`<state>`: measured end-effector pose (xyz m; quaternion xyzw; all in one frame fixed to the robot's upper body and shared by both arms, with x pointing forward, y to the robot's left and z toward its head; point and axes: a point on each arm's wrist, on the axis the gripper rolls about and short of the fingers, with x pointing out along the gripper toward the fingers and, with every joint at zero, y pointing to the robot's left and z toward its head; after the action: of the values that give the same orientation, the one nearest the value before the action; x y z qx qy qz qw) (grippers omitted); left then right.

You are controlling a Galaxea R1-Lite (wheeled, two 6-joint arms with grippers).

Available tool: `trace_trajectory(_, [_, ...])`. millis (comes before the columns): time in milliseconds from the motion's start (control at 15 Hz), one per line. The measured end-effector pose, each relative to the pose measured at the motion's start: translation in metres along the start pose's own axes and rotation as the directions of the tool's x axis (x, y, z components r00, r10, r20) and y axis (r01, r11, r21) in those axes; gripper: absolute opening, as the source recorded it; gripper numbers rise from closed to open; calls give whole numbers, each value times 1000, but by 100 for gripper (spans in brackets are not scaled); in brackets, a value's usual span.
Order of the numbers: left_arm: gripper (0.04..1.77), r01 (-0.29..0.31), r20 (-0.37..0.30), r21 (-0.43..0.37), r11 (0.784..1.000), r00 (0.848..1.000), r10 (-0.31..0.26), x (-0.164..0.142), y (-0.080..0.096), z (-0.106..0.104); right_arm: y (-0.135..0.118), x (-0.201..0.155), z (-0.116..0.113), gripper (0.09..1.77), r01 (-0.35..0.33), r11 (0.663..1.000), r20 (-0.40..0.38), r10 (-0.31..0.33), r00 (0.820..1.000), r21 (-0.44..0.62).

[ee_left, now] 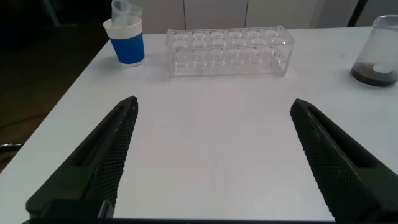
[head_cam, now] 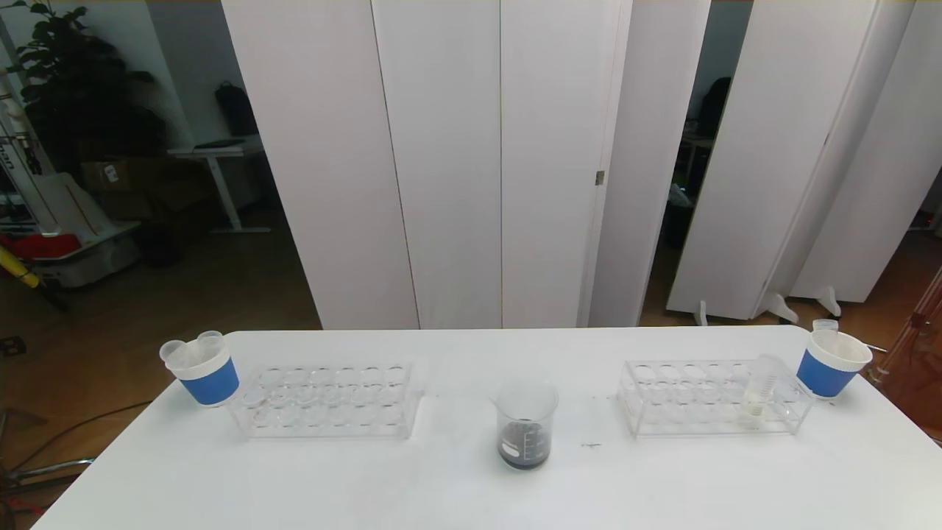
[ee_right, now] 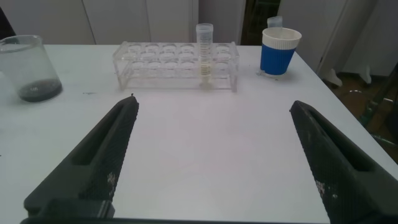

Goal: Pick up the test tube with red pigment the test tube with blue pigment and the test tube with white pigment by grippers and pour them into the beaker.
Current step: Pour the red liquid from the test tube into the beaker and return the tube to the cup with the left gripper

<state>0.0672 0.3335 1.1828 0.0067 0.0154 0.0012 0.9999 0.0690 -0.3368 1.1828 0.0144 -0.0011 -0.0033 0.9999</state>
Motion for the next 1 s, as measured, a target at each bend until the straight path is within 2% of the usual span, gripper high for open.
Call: trace_trajectory(1000, [175,0,-1,0,1000,1000,0,0,0,0,0,0,0,175,0,1000,-2,0,1000,-8])
